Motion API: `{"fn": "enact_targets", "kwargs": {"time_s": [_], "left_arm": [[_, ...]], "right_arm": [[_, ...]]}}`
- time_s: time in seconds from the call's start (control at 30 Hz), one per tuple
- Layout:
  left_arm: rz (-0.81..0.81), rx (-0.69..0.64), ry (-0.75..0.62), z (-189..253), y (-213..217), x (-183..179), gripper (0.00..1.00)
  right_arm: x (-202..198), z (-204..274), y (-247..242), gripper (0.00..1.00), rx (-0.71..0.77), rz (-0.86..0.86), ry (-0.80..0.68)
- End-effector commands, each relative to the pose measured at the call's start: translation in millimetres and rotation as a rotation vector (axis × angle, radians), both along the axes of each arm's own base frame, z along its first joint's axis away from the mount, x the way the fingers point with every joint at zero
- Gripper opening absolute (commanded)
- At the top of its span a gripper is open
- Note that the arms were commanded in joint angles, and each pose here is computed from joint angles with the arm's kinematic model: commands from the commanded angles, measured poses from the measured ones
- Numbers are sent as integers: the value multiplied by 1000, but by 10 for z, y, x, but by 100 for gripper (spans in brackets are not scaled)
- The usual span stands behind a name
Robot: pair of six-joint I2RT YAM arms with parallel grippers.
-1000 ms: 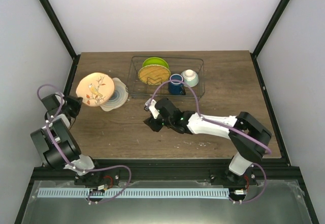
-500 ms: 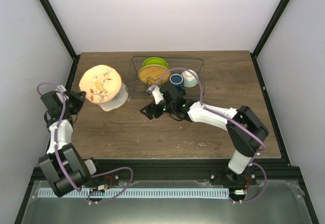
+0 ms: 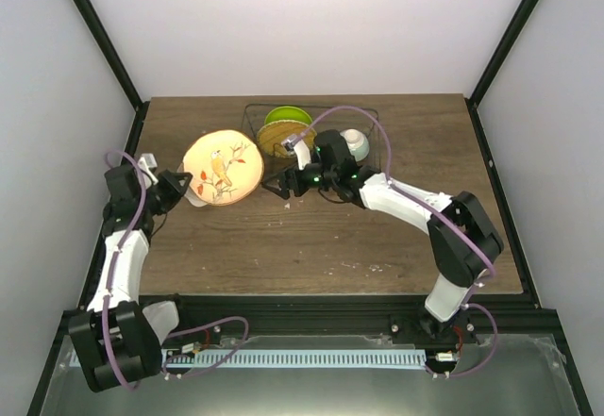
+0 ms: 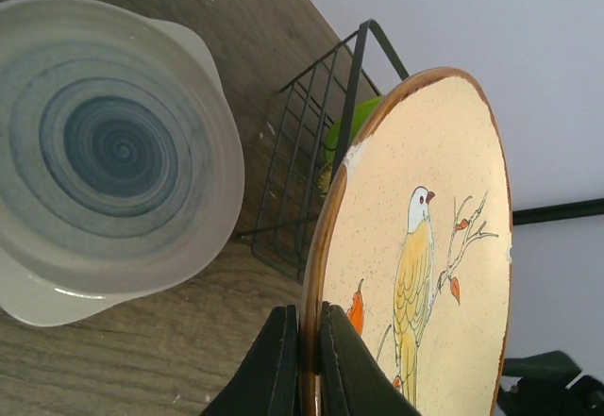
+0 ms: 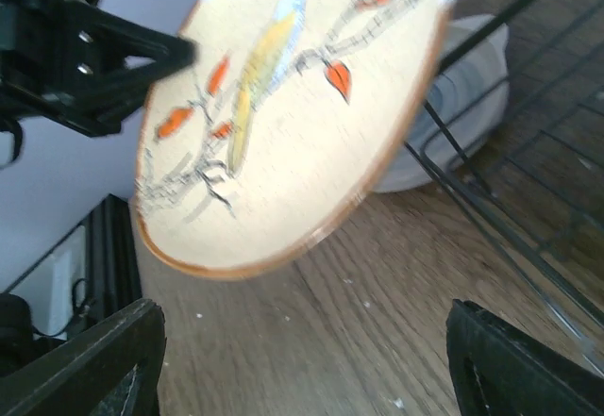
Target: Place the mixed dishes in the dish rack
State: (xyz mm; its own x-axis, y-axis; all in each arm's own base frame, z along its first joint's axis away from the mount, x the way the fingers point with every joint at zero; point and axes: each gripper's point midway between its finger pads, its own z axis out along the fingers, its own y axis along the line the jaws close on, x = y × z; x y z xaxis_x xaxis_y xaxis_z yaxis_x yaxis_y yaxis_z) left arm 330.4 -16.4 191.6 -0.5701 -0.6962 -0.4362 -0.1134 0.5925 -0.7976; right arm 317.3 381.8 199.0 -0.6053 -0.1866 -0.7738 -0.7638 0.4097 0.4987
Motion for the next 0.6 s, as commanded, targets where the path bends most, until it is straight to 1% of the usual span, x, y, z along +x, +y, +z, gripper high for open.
{"fn": "enact_targets", "kwargs": {"time_s": [0.0,0.17,0.33,0.43,0.57], "left_arm": [[-54,21,-103,258,-137,-14,0],[-106,24,-91,160,-325,-46,0],[-151,16,-94,142,-526,-59,0],[-170,20,-95,153,-614,-71,0],[-168,28,-97,160,-613,-75,0]], "right_arm": [[42,257,80,82,80,55,-5],[99,279,153,81,108,81,23],[187,137,216,80,89,74,60],[233,93,223,79,73,61,52],[294,58,170,79,34,21,32]]}}
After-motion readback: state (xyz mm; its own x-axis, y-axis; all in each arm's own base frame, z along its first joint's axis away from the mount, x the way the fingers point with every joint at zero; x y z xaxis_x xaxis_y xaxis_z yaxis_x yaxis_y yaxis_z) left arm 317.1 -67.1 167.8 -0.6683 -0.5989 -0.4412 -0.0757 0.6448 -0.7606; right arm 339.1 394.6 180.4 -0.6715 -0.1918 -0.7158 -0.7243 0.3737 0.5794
